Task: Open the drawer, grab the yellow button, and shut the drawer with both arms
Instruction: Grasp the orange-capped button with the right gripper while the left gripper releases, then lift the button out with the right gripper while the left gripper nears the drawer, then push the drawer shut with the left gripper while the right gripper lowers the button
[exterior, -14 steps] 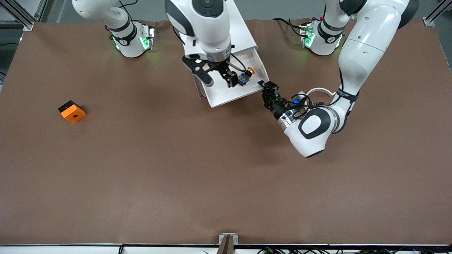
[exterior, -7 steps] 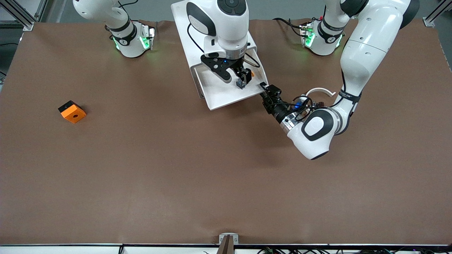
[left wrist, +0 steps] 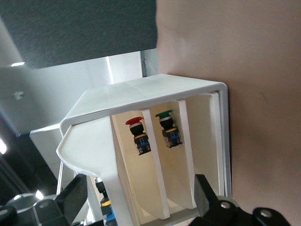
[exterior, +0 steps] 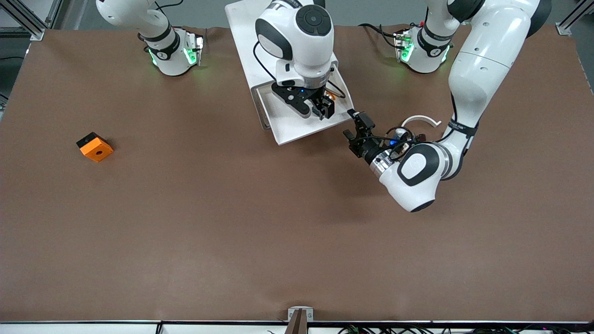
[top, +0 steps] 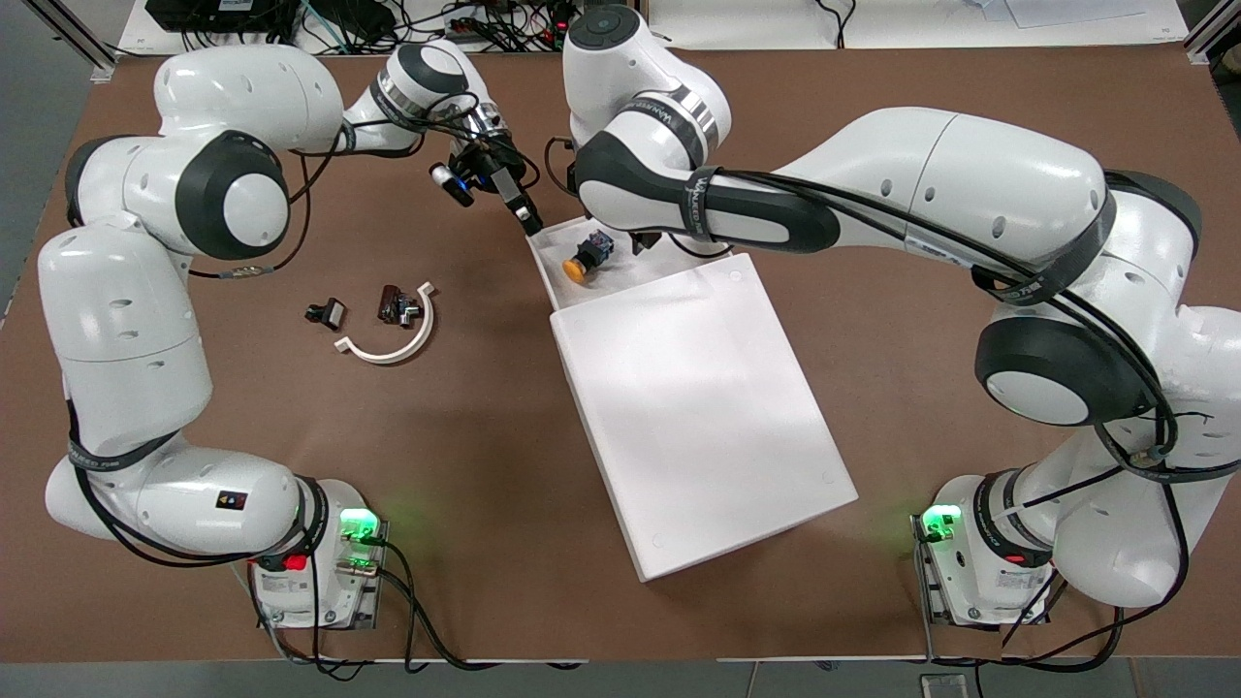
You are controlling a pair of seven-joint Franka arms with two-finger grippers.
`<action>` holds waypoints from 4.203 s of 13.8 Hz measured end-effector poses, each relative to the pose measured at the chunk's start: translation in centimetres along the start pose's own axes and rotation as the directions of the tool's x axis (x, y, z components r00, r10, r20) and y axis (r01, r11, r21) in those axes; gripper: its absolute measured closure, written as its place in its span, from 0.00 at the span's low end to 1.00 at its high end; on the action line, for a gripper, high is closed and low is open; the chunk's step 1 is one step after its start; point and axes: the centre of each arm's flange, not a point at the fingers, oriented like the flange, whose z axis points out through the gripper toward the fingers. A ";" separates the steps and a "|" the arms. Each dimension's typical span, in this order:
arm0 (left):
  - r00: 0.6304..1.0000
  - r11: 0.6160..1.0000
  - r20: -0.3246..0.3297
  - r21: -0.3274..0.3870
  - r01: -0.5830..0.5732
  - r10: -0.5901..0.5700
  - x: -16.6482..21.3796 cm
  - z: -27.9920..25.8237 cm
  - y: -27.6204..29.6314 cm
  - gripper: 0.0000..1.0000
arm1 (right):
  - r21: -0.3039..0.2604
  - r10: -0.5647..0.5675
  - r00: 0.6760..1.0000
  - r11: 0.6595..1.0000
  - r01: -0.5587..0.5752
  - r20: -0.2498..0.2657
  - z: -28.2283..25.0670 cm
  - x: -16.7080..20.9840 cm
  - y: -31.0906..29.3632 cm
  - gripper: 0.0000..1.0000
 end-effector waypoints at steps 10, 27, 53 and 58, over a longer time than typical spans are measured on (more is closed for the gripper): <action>0.909 0.901 -0.153 -0.143 -0.409 0.388 1.0 -3.6 0.6 0.00 | 0.005 0.010 1.000 1.000 -0.010 -0.002 1.5 -0.8 -0.4 0.15; 0.334 0.386 -0.874 -0.190 -0.903 0.353 -1.8 -12.2 1.6 0.00 | 0.044 -0.072 0.997 0.997 0.070 0.037 -6.8 14.6 -0.6 0.59; -0.115 0.190 -0.929 0.191 -0.963 0.352 -19.0 8.7 -10.9 0.00 | 0.022 -0.563 0.825 0.825 0.565 -0.053 15.1 63.3 37.2 0.59; -0.133 0.225 -0.905 0.239 -0.944 0.404 -19.9 13.8 -12.4 0.00 | 0.034 -0.594 0.800 0.801 0.598 -0.090 17.5 64.6 37.2 0.59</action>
